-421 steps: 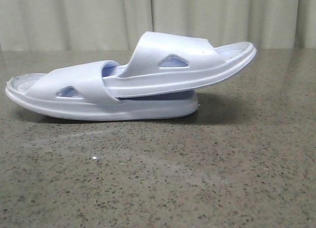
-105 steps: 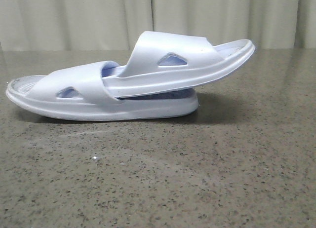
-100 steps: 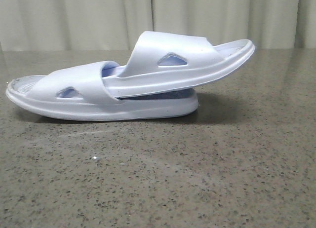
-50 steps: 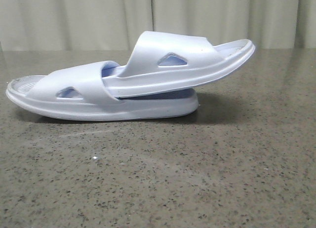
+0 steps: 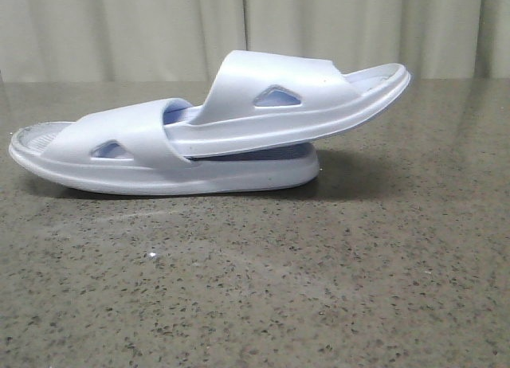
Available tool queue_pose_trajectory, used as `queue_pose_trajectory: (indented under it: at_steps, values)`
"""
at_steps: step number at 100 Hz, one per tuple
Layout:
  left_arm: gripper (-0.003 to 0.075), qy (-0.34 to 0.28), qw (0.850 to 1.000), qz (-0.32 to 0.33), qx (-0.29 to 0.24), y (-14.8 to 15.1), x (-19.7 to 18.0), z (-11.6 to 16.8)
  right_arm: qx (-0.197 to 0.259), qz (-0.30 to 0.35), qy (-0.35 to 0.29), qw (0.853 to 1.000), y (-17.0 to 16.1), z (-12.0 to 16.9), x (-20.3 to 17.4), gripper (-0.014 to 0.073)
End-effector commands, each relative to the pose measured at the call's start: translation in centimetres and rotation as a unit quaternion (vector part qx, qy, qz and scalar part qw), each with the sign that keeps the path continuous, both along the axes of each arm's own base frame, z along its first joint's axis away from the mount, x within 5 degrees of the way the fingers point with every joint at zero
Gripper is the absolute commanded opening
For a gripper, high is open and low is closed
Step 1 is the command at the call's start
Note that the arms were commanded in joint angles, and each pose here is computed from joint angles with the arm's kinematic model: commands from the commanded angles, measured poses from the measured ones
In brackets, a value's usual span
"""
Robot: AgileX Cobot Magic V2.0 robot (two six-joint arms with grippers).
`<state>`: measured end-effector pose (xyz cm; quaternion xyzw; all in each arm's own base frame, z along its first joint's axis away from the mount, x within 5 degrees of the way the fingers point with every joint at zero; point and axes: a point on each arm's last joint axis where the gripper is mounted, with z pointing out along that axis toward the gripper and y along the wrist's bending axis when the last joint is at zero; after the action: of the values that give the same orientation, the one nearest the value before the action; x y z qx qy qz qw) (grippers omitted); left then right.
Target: Insert blue slippers together front up
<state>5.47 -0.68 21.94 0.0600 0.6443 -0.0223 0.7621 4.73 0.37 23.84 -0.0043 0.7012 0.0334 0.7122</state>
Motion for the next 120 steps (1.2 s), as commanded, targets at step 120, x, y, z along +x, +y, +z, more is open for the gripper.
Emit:
queue_pose_trajectory:
  at_steps: [120]
  values:
    - [0.0016,-0.049,0.999,-0.006,-0.010,0.0,-0.4,0.5,-0.003,0.021,-0.053,0.998,0.2,-3.1,0.7,-0.0107]
